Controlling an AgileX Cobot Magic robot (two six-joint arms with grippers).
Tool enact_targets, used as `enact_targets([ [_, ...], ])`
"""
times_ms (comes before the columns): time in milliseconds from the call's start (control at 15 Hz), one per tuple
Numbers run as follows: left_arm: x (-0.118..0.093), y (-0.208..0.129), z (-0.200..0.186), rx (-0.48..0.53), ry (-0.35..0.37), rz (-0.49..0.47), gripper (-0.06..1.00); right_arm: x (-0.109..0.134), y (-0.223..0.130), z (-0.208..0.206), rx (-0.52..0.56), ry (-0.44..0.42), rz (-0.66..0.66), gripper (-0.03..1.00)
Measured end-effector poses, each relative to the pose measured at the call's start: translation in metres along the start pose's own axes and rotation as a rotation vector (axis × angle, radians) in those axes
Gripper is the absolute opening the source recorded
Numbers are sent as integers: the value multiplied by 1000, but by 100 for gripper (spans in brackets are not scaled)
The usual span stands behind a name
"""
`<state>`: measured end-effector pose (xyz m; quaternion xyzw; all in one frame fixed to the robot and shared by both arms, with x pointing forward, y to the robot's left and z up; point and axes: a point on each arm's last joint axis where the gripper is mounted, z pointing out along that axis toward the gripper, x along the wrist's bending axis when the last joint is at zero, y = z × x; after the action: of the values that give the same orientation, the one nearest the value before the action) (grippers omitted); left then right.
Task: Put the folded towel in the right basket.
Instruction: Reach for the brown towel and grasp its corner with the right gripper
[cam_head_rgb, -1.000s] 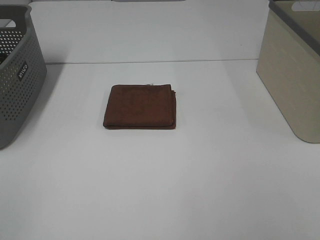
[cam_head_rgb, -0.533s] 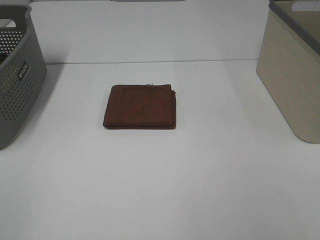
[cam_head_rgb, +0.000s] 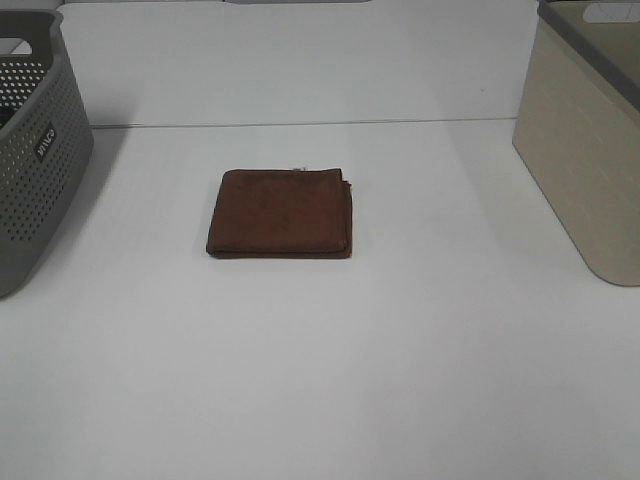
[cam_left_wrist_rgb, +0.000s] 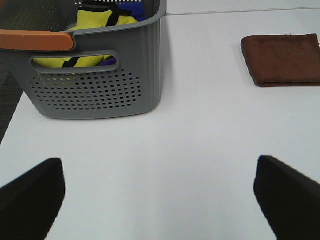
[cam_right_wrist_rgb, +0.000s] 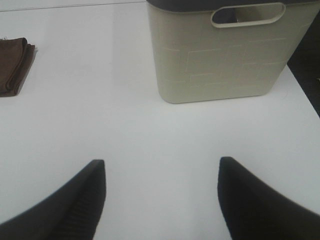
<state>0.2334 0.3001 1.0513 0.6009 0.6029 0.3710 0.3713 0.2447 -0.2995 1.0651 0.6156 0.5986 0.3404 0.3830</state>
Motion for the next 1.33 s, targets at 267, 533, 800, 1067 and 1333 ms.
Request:
enact_targets([
  [267,0,0,0,0,0,0,98,-2,68,26,85,9,3,62],
  [533,0,0,0,0,0,0,98,-2,137,81,225,43,11,62],
  [800,0,0,0,0,0,0,98,4,194,153,378,143,-12,62],
  [1067,0,0,0,0,0,0,98,6,219,213,460,178,11,62],
  [1333,0,0,0,0,0,0,98,48,224,267,521,289,-70,62],
])
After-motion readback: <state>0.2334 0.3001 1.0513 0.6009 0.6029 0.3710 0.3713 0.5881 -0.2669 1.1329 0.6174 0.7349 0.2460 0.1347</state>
